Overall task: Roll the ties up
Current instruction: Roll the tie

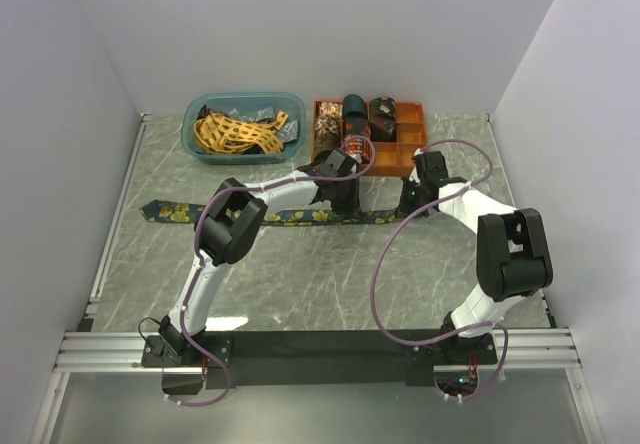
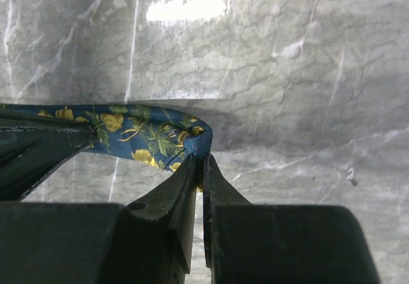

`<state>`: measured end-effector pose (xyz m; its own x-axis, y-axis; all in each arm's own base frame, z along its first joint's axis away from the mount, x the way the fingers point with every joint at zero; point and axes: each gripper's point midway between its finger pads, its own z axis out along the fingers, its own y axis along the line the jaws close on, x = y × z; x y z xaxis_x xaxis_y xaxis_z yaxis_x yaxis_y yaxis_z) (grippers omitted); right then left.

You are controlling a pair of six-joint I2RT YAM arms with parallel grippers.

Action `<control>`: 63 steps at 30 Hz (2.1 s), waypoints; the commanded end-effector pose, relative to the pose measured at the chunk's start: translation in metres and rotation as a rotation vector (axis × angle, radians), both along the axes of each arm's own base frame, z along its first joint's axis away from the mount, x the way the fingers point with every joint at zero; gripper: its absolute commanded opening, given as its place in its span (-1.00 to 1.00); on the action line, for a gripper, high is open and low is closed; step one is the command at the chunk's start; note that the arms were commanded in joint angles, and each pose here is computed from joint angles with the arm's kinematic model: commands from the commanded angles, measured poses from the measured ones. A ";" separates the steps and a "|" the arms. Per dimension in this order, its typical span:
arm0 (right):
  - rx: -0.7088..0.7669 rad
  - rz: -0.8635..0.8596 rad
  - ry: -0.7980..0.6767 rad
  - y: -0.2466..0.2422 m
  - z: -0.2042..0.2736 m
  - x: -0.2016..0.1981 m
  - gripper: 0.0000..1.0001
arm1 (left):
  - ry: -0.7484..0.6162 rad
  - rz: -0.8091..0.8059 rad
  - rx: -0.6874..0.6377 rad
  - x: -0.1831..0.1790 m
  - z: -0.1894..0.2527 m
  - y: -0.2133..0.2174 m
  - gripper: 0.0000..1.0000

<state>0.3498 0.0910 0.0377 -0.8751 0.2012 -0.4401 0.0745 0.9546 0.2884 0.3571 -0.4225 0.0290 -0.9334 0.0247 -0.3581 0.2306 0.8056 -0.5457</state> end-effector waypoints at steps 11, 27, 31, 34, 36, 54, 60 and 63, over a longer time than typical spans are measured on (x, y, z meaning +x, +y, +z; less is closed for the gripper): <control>-0.043 -0.030 -0.097 0.041 0.049 0.007 -1.00 | 0.061 0.032 0.040 -0.008 -0.025 0.013 -0.99; 0.222 0.094 -0.067 0.111 0.035 0.011 -1.00 | 0.090 0.054 -0.013 -0.008 -0.023 0.015 -0.99; 0.238 0.096 -0.047 0.114 0.026 0.012 -1.00 | 0.093 0.055 -0.012 -0.009 -0.024 0.015 -0.99; 0.232 0.093 -0.041 0.114 0.025 0.013 -1.00 | 0.086 0.060 -0.012 -0.008 -0.022 0.016 -0.99; 0.219 0.092 -0.038 0.111 0.027 0.011 -0.88 | 0.085 0.060 -0.013 -0.007 -0.021 0.015 -0.99; 0.139 0.046 -0.090 0.052 0.043 0.009 0.56 | 0.093 0.062 -0.003 -0.009 -0.024 0.018 -0.99; 0.094 0.009 -0.074 0.040 0.036 0.015 0.64 | 0.100 0.061 -0.005 -0.009 -0.027 0.018 -0.99; 0.101 -0.013 -0.058 0.029 0.025 0.017 0.64 | 0.099 0.060 -0.005 -0.009 -0.026 0.017 -0.99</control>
